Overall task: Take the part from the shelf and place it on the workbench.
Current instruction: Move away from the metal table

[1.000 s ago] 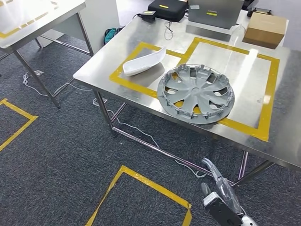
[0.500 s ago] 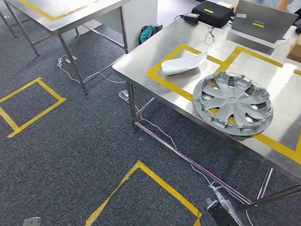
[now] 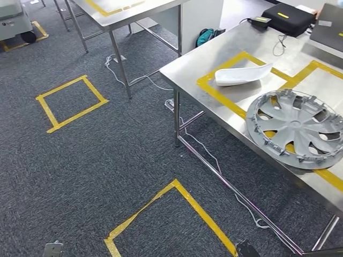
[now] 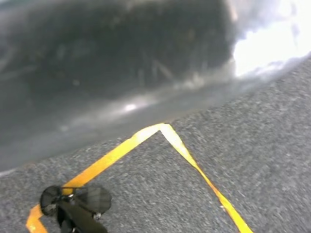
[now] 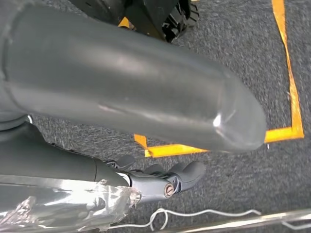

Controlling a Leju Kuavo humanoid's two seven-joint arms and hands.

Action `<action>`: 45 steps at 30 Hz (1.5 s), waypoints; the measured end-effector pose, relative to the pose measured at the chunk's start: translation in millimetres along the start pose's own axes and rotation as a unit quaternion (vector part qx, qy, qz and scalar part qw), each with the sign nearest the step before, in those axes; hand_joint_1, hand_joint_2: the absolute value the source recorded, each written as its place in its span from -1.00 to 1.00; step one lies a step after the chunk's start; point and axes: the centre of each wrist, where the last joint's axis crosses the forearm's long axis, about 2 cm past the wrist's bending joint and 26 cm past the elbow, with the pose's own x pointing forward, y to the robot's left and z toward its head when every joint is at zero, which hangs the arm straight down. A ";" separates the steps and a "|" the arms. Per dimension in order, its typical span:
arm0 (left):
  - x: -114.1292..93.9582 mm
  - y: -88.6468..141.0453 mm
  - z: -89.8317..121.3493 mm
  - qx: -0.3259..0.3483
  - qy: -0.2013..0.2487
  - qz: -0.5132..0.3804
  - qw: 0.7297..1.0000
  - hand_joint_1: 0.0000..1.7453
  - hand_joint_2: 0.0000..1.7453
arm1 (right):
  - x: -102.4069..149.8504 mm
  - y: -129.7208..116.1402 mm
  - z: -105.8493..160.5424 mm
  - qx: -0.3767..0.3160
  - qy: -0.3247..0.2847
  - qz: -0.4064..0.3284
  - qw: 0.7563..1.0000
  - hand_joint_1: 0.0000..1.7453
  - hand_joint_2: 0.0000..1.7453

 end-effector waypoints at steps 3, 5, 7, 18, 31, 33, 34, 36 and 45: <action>0.8 -2.0 -0.2 -0.006 -0.006 -0.003 1.000 -1.00 -1.00 | -6.7 2.6 -2.7 0.003 0.011 -0.013 1.000 -1.00 -1.00; 0.4 -2.4 0.6 -0.008 -0.010 -0.004 1.000 -1.00 -1.00 | -12.3 4.4 -4.5 0.004 0.018 -0.021 1.000 -1.00 -1.00; -0.4 -2.4 1.6 -0.009 -0.011 -0.004 1.000 -1.00 -1.00 | -16.3 6.2 -6.8 0.005 0.028 -0.026 0.999 -1.00 -1.00; 0.5 -4.7 1.0 -0.019 -0.013 -0.002 1.000 -1.00 -1.00 | -36.7 13.0 -6.2 0.013 0.079 -0.032 0.996 -1.00 -1.00; -1.3 -0.1 11.4 -0.014 -0.004 0.012 1.000 -1.00 -1.00 | -34.9 14.3 -11.6 0.017 0.074 -0.028 0.997 -1.00 -1.00; 0.6 0.0 11.2 -0.012 -0.007 0.012 1.000 -1.00 -1.00 | -34.5 14.9 -12.0 0.017 0.074 -0.028 0.997 -1.00 -1.00; 1.2 -0.1 11.2 -0.012 -0.008 0.012 1.000 -1.00 -1.00 | -34.3 14.7 -12.4 0.018 0.074 -0.028 0.997 -1.00 -1.00; 0.9 0.4 12.7 -0.012 -0.007 0.011 1.000 -1.00 -1.00 | -32.2 14.6 -14.4 0.018 0.071 -0.028 0.997 -1.00 -1.00; 1.0 0.4 15.1 -0.012 -0.008 0.010 1.000 -1.00 -1.00 | -33.7 16.4 -13.5 0.020 0.073 -0.026 0.997 -1.00 -1.00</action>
